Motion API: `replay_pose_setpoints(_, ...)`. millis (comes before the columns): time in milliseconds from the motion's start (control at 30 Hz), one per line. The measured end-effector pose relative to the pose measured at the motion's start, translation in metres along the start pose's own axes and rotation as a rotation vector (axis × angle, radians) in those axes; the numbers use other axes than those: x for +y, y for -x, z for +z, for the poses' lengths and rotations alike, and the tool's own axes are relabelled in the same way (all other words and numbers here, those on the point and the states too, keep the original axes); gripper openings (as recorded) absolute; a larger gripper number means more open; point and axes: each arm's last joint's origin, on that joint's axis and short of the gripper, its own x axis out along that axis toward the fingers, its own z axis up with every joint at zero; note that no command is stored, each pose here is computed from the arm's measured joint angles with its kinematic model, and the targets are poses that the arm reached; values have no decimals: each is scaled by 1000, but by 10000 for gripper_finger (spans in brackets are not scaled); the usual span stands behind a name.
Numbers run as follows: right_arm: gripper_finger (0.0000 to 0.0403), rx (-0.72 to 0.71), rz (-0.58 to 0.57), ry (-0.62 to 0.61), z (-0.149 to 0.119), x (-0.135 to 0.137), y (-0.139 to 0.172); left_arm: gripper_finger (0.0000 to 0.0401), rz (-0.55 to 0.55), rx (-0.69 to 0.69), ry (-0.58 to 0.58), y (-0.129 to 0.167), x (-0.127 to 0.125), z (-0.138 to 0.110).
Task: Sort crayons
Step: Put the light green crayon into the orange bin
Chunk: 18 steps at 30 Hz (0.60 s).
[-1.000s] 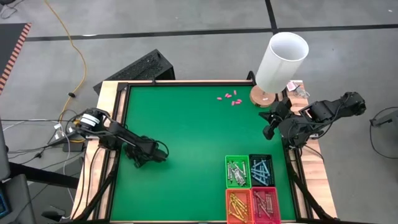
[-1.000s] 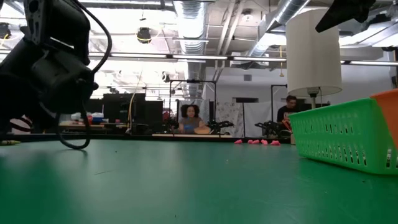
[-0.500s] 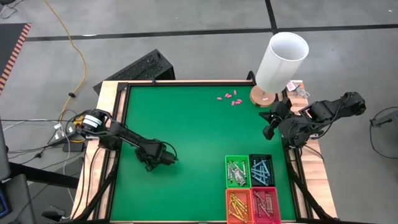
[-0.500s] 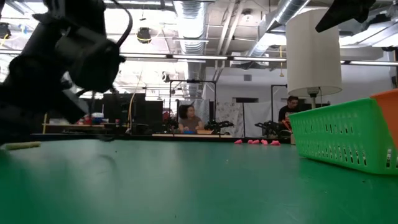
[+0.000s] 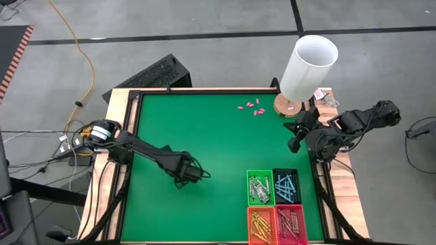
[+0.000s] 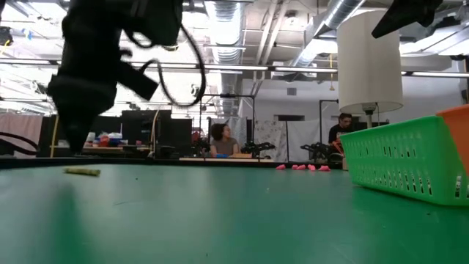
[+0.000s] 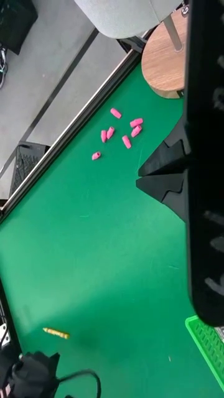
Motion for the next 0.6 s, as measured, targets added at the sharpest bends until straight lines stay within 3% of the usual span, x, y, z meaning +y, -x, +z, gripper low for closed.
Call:
replay_pose_setpoints(100, 0, 1, 0, 1, 0, 0, 0, 0, 2, -51, -52, 14, -4, 3)
replay_pose_setpoints(300, 0, 6, -5, 11, -1, -1, 0, 16, 79, -184, -417, 29, -13, 1)
replay_pose_setpoints(600, 0, 12, -10, 19, -1, -1, 0, 138, 121, -168, -623, 24, 7, 28)
